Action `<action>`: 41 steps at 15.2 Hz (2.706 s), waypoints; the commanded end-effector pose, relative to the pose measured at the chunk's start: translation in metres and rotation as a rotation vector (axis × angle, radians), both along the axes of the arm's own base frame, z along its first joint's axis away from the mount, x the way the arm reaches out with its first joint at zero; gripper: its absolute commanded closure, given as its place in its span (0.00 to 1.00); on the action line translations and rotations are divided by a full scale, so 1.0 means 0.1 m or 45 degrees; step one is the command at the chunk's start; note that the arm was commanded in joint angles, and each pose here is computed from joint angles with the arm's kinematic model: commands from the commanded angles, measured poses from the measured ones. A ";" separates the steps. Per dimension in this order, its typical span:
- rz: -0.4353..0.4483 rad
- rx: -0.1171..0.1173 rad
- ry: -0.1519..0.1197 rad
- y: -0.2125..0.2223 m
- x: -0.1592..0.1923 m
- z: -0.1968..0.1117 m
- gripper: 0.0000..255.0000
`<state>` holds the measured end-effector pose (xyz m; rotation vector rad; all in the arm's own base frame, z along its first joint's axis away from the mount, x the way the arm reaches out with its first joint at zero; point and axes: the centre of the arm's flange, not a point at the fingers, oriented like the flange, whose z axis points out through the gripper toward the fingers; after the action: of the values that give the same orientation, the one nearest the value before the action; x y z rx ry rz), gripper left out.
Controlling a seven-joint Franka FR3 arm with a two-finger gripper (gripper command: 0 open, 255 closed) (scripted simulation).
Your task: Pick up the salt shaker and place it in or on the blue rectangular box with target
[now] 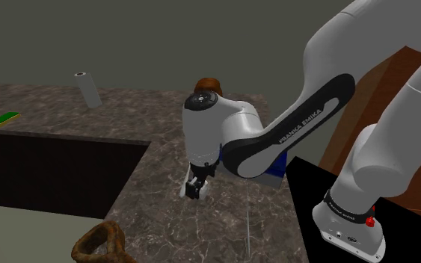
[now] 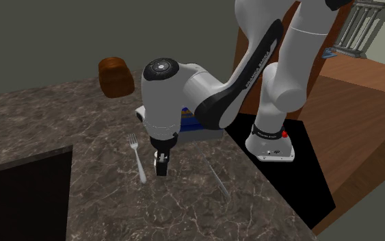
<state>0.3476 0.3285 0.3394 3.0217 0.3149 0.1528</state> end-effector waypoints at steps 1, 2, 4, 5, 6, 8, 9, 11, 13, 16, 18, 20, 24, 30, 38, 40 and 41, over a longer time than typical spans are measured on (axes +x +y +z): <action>0.000 0.000 -0.001 -0.01 0.00 -0.02 0.00; 0.000 0.000 -0.001 -0.01 0.00 -0.02 0.00; 0.000 0.000 -0.001 -0.01 0.00 -0.02 0.00; 0.000 0.000 -0.001 -0.01 0.00 -0.02 0.00; 0.000 0.000 -0.001 -0.01 0.00 -0.02 0.00; 0.000 0.000 -0.001 -0.01 0.00 -0.02 1.00; 0.000 0.000 -0.001 -0.01 0.00 -0.02 1.00; 0.000 0.000 -0.001 -0.01 0.00 -0.02 1.00; 0.000 0.000 -0.001 -0.01 0.00 -0.02 1.00; 0.000 0.000 -0.001 -0.01 0.00 -0.02 1.00; 0.000 0.000 -0.001 -0.01 0.00 0.09 1.00; 0.000 0.000 -0.001 -0.01 0.00 0.19 1.00; 0.000 0.000 -0.001 -0.01 0.00 0.40 1.00; 0.000 0.000 -0.001 -0.01 0.00 0.72 1.00; 0.000 0.000 -0.001 -0.01 0.00 1.14 1.00; 0.000 0.000 -0.001 -0.01 0.00 1.25 1.00; 0.000 0.000 -0.001 -0.01 0.00 1.30 1.00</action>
<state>0.3477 0.3277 0.4637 3.0218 0.3153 0.1541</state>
